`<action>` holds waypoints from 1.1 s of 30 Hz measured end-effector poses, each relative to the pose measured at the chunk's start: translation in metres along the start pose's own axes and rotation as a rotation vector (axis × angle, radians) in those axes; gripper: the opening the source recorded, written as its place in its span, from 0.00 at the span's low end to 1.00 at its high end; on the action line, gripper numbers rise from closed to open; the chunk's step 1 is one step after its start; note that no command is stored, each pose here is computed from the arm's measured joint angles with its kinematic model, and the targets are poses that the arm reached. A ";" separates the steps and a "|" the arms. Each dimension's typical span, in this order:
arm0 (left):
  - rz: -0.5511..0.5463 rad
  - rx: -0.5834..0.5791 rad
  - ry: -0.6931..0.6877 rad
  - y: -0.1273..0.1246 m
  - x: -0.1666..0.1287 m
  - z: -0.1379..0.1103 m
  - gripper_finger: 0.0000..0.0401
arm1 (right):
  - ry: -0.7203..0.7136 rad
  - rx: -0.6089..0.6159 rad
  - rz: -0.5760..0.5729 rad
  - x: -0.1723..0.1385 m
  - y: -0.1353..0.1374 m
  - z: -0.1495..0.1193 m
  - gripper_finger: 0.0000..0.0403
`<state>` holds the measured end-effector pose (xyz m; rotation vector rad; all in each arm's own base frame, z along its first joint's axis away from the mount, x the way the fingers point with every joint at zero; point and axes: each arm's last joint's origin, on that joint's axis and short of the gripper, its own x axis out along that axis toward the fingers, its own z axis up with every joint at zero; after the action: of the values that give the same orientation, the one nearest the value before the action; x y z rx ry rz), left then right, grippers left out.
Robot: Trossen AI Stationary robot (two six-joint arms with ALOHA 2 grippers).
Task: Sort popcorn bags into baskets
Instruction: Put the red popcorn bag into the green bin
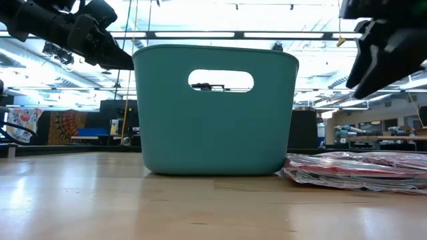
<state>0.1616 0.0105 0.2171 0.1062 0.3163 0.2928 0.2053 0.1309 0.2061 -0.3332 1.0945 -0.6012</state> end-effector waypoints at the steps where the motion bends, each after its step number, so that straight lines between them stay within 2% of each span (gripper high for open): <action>1: 0.000 0.000 0.000 0.000 0.000 0.000 0.17 | 0.001 -0.022 0.015 -0.001 0.000 -0.001 0.58; 6: 0.000 -0.001 0.000 0.000 0.000 0.000 0.17 | 0.077 -0.151 0.035 0.009 0.008 -0.016 0.58; 11: 0.000 0.000 0.000 0.000 0.000 0.000 0.17 | 0.155 -0.190 0.034 0.029 0.022 -0.030 0.58; 17: 0.000 0.000 0.003 0.000 0.000 0.000 0.17 | 0.205 -0.247 -0.017 0.045 0.036 -0.037 0.58; 24: 0.000 0.001 0.004 0.000 0.000 0.000 0.17 | 0.225 -0.269 -0.042 0.055 0.046 -0.041 0.58; 33: 0.000 0.001 0.005 0.000 0.000 0.000 0.17 | 0.219 -0.259 -0.031 0.063 0.045 -0.041 0.57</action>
<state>0.1614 0.0106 0.2166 0.1061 0.3212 0.2931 0.2024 0.1301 0.1183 -0.5179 1.3842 -0.5320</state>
